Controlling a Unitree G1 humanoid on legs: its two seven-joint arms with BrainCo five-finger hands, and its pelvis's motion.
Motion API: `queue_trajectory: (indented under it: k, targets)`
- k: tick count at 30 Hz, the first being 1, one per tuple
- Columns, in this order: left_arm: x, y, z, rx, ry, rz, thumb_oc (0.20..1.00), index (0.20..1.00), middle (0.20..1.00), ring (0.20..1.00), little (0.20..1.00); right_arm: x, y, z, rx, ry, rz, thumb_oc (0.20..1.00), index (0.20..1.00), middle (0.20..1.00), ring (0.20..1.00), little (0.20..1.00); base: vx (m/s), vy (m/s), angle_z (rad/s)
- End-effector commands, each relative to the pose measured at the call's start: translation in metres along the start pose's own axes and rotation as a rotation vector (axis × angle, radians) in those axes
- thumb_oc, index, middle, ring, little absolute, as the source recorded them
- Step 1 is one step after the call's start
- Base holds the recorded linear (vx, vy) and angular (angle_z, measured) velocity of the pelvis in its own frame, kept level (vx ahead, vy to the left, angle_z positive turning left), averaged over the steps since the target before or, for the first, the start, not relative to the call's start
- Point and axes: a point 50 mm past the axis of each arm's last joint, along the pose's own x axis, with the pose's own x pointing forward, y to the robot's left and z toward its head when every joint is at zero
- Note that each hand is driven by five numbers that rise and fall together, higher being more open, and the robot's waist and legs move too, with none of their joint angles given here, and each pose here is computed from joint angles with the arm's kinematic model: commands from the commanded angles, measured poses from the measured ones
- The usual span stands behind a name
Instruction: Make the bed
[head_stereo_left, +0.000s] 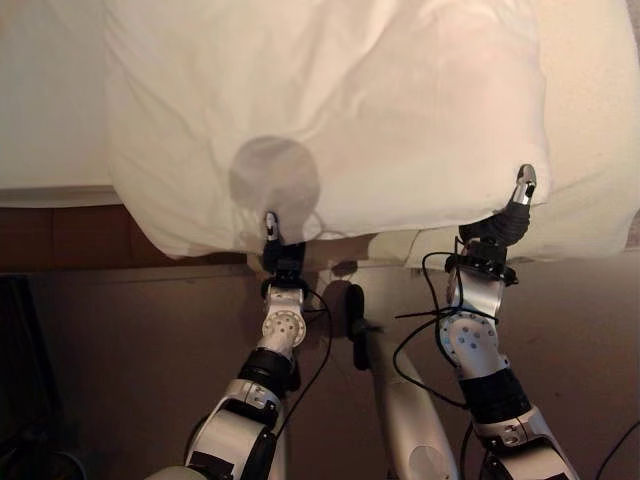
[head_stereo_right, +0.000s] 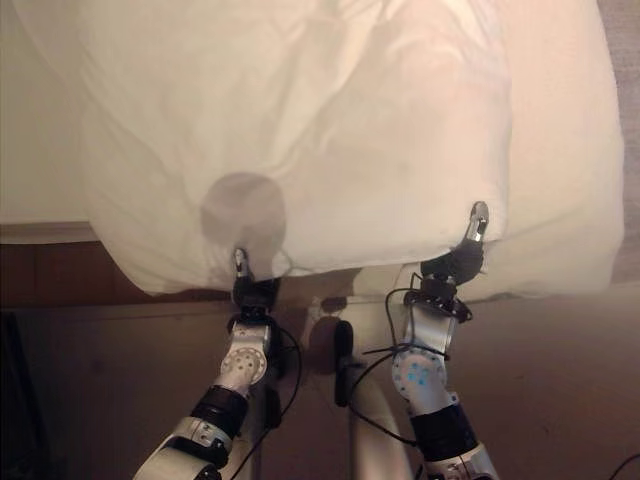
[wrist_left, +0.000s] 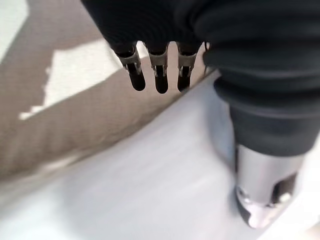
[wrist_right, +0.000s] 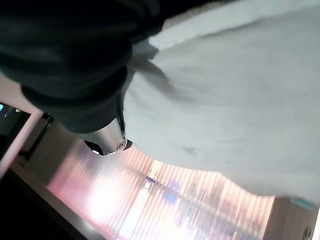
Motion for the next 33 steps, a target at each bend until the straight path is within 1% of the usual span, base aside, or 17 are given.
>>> queue_trajectory:
  k: [1, 2, 11, 12, 24, 26, 28, 29, 30, 33]
  targets:
    - [0.008, -0.005, 0.05, -0.003, -0.242, 0.026, 1.0, 1.0, 1.0, 1.0, 1.0, 0.001, 0.015, 0.043, 0.01, -0.231, 0.09, 0.2, 0.2, 0.2, 0.2, 0.2, 0.0, 0.0, 0.0]
    - [0.01, -0.008, 0.06, -0.005, -0.285, 0.034, 1.0, 1.0, 1.0, 1.0, 1.0, 0.0, 0.012, 0.042, 0.01, -0.227, 0.067, 0.2, 0.2, 0.2, 0.2, 0.2, 0.0, 0.0, 0.0]
    - [0.013, -0.027, 0.076, 0.026, -0.366, 0.01, 1.0, 1.0, 1.0, 1.0, 1.0, 0.0, 0.009, 0.036, -0.009, -0.201, 0.03, 0.2, 0.2, 0.2, 0.2, 0.2, 0.0, 0.0, 0.0]
    - [0.013, -0.03, 0.078, 0.03, -0.38, 0.002, 0.2, 0.2, 0.2, 0.2, 0.2, 0.001, 0.009, 0.035, -0.01, -0.201, 0.025, 0.2, 0.2, 0.2, 0.2, 0.2, 0.0, 0.0, 0.0]
    - [0.001, -0.036, 0.097, 0.056, -0.45, -0.052, 0.2, 0.2, 0.2, 0.2, 0.2, -0.004, 0.006, 0.038, -0.043, -0.176, 0.021, 0.2, 0.2, 0.2, 0.2, 0.2, 0.0, -0.007, 0.0]
    - [-0.011, -0.029, 0.108, 0.076, -0.489, -0.055, 0.2, 0.2, 0.2, 0.2, 0.2, -0.006, 0.004, 0.041, -0.094, -0.149, 0.028, 0.2, 0.2, 0.2, 0.2, 0.2, 0.05, -0.083, -0.04]
    - [-0.02, -0.022, 0.118, 0.09, -0.519, -0.062, 0.2, 0.2, 0.2, 0.2, 0.2, -0.006, -0.003, 0.044, -0.188, -0.126, 0.018, 0.2, 0.2, 0.2, 0.2, 0.2, 0.05, -0.066, -0.02]
    - [-0.021, -0.021, 0.118, 0.09, -0.519, -0.06, 0.2, 0.2, 0.2, 0.2, 0.2, -0.007, -0.003, 0.044, -0.191, -0.125, 0.016, 0.2, 0.2, 0.2, 0.2, 0.2, 0.04, -0.069, 0.05]
    - [-0.028, -0.016, 0.121, 0.098, -0.524, -0.059, 0.2, 0.2, 0.2, 0.2, 0.2, -0.009, -0.013, 0.046, -0.227, -0.112, -0.023, 0.2, 0.2, 0.2, 0.2, 0.2, 0.04, -0.054, 0.09]
    - [-0.039, -0.016, 0.126, 0.097, -0.558, -0.084, 0.2, 0.2, 0.2, 0.2, 0.2, -0.008, -0.02, 0.053, -0.298, -0.114, -0.039, 0.2, 0.2, 0.2, 0.2, 0.2, 0.02, -0.014, 0.15]
